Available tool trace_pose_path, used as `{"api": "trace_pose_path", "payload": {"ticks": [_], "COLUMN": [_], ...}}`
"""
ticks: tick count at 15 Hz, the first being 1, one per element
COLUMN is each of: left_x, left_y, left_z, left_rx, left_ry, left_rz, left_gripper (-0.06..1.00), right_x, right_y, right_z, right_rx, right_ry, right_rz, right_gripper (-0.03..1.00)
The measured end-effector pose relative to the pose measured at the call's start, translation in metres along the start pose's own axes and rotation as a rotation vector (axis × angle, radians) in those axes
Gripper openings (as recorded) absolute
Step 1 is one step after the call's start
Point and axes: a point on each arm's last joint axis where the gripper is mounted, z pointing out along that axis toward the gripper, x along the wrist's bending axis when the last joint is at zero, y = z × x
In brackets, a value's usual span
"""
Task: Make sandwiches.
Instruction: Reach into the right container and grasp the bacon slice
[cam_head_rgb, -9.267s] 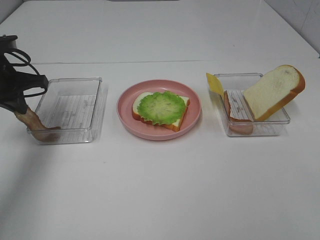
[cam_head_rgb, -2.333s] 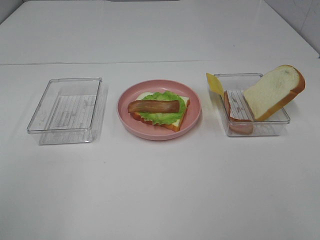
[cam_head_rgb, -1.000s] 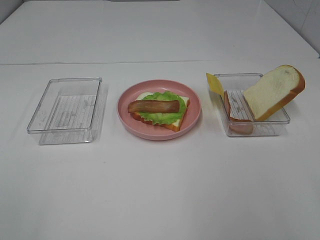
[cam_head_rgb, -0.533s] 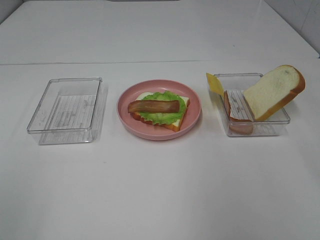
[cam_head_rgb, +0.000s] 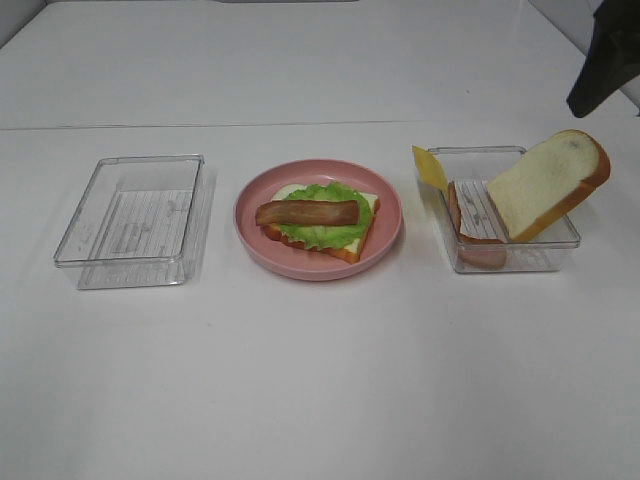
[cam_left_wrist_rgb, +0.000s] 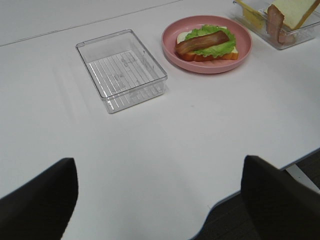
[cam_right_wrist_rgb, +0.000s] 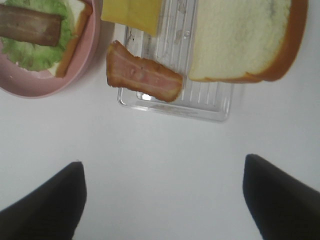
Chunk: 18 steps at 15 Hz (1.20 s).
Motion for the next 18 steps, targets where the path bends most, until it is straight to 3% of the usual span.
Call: {"api": "trace_pose_path", "payload": {"ticks": [2, 10, 12, 16, 18], "left_x": [0.000, 0.000, 0.000, 0.000, 0.000], "left_y": [0.000, 0.000, 0.000, 0.000, 0.000], "left_z": [0.000, 0.000, 0.000, 0.000, 0.000], "left_rx": [0.000, 0.000, 0.000, 0.000, 0.000], "left_ry": [0.000, 0.000, 0.000, 0.000, 0.000], "left_rz": [0.000, 0.000, 0.000, 0.000, 0.000], "left_gripper": [0.82, 0.82, 0.82, 0.82, 0.82], "right_x": [0.002, 0.076, 0.079, 0.066, 0.068], "right_y": [0.027, 0.052, 0.053, 0.056, 0.056], "right_z": [0.030, 0.097, 0.114, 0.142, 0.142], "right_rx": [0.062, 0.169, 0.201, 0.239, 0.229], "right_ry": [0.025, -0.013, -0.019, -0.113, -0.089], "right_rz": [-0.013, -0.195, -0.196, -0.161, -0.150], "right_gripper": [0.75, 0.72, 0.70, 0.61, 0.60]}}
